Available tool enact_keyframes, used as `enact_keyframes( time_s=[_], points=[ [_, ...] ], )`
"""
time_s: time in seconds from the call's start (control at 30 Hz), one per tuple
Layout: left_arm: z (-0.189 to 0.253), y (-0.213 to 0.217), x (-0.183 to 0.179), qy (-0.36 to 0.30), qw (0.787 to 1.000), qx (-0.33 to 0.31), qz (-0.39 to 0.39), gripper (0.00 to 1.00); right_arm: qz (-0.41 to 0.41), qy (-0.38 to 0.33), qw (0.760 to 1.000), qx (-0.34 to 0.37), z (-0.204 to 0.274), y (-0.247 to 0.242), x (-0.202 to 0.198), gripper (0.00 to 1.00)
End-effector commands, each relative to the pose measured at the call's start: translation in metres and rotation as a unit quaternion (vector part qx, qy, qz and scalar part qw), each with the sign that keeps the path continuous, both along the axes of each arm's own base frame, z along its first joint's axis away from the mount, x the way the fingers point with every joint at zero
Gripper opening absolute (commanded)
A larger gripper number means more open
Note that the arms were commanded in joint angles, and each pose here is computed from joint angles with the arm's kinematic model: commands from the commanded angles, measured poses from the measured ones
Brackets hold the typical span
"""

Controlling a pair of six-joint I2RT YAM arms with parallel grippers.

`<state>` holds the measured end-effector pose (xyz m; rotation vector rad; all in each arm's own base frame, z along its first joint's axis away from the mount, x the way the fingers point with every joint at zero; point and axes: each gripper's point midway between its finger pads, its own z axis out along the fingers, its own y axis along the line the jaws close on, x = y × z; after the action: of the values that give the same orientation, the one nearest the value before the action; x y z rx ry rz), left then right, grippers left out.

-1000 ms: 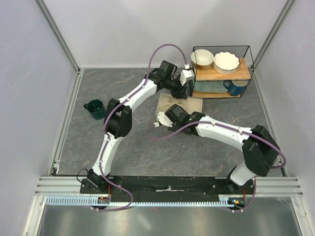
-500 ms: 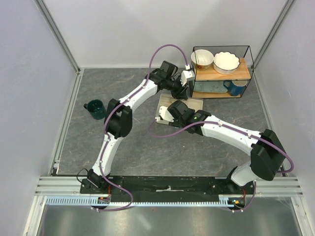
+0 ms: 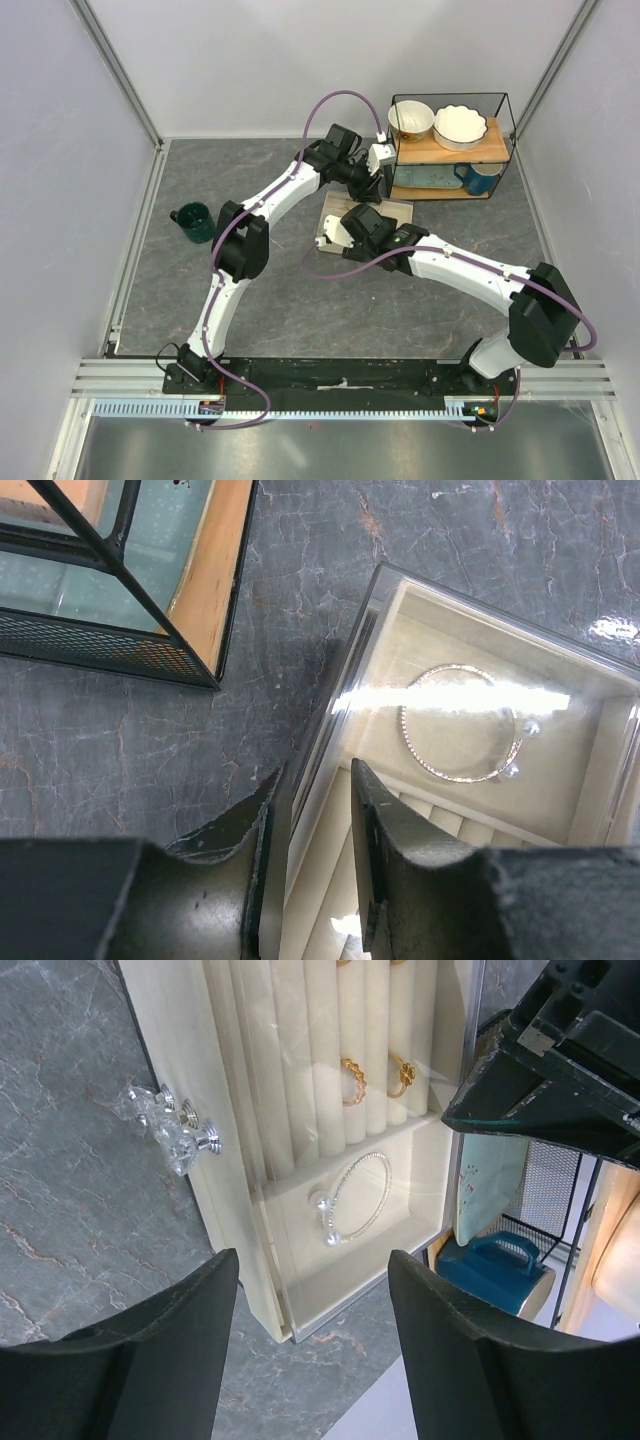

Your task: Organize the mixed jewelry

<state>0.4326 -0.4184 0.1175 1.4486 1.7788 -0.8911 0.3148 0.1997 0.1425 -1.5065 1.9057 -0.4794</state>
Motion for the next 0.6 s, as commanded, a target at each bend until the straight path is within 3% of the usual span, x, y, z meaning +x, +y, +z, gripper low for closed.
enact_keyframes(
  time_s=[0.0,0.57],
  points=[
    [-0.097,0.040,-0.068,0.156,0.977,0.148,-0.002,0.35,-0.008,-0.012,1.000,-0.003,-0.003,-0.004,0.009,0.69],
    [-0.097,0.055,-0.066,0.165,0.975,0.148,0.006,0.35,-0.027,-0.017,0.999,-0.019,-0.014,-0.018,0.024,0.69]
  ],
)
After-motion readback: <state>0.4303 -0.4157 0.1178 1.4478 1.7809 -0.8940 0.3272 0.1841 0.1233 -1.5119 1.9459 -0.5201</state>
